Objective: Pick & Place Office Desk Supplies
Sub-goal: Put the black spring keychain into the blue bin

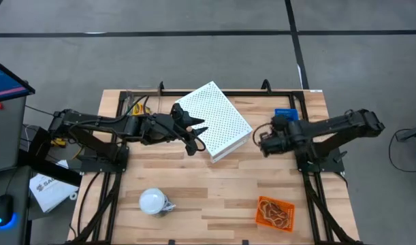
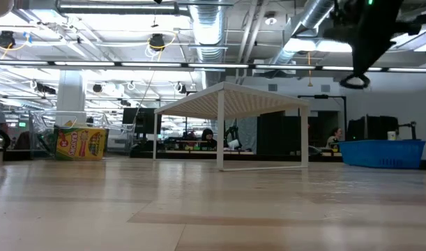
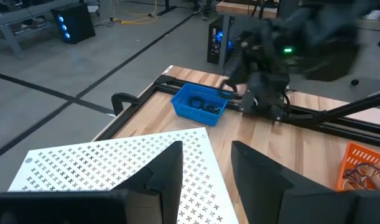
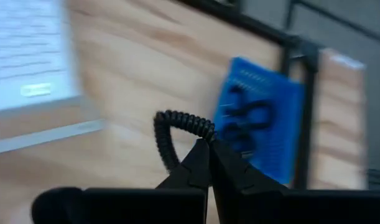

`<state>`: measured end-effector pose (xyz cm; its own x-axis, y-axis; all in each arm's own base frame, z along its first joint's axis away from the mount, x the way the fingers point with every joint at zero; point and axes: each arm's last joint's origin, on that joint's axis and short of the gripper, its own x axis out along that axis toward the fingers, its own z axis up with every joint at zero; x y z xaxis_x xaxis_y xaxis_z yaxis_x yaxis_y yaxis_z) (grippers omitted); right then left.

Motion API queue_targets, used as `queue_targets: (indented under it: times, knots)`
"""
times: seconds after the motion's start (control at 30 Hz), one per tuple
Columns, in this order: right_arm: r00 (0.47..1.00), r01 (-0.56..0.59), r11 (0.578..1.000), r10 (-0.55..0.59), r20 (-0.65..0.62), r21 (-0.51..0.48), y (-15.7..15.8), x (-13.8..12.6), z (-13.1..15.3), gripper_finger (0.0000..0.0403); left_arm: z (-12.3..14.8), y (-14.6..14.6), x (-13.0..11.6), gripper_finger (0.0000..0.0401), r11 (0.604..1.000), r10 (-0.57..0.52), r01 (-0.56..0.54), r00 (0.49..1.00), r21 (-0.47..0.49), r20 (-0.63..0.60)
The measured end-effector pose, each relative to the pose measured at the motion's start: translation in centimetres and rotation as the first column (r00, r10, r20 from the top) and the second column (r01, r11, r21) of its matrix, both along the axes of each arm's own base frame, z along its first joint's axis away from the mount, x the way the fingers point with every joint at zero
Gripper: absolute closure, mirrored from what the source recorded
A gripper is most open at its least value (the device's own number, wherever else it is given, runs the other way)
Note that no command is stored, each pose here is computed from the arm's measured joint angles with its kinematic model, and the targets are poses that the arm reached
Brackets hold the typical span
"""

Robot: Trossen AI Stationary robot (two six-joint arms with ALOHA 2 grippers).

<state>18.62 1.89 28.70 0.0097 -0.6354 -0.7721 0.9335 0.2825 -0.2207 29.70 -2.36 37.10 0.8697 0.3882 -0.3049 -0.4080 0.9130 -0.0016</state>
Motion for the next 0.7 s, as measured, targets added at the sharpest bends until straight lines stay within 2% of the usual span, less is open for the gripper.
queue_targets:
  times: [0.23,0.33,0.53,0.7]
  knots:
    - [0.970,0.083,0.996,-0.084,-0.229,-0.014,-4.3,-2.0,-2.7,0.0403,0.0,-0.1,0.0,0.0274,1.000,-0.002,0.002,1.000,-0.002,0.005]
    - [0.950,0.146,0.989,-0.145,-0.275,-0.017,-5.5,-3.6,-4.2,0.0403,0.0,-0.3,0.0,0.0274,1.000,-0.009,0.009,1.000,-0.005,0.007]
    - [0.971,0.189,0.982,-0.183,-0.153,0.025,-7.1,-5.8,-6.5,0.0403,0.0,-0.5,0.0,0.0274,1.000,-0.015,0.015,1.000,-0.006,0.007]
    - [0.972,0.219,0.975,-0.215,-0.095,0.033,-8.6,-6.8,-6.7,0.0403,0.0,-0.5,0.0,0.0274,1.000,-0.015,0.015,1.000,-0.006,0.008]
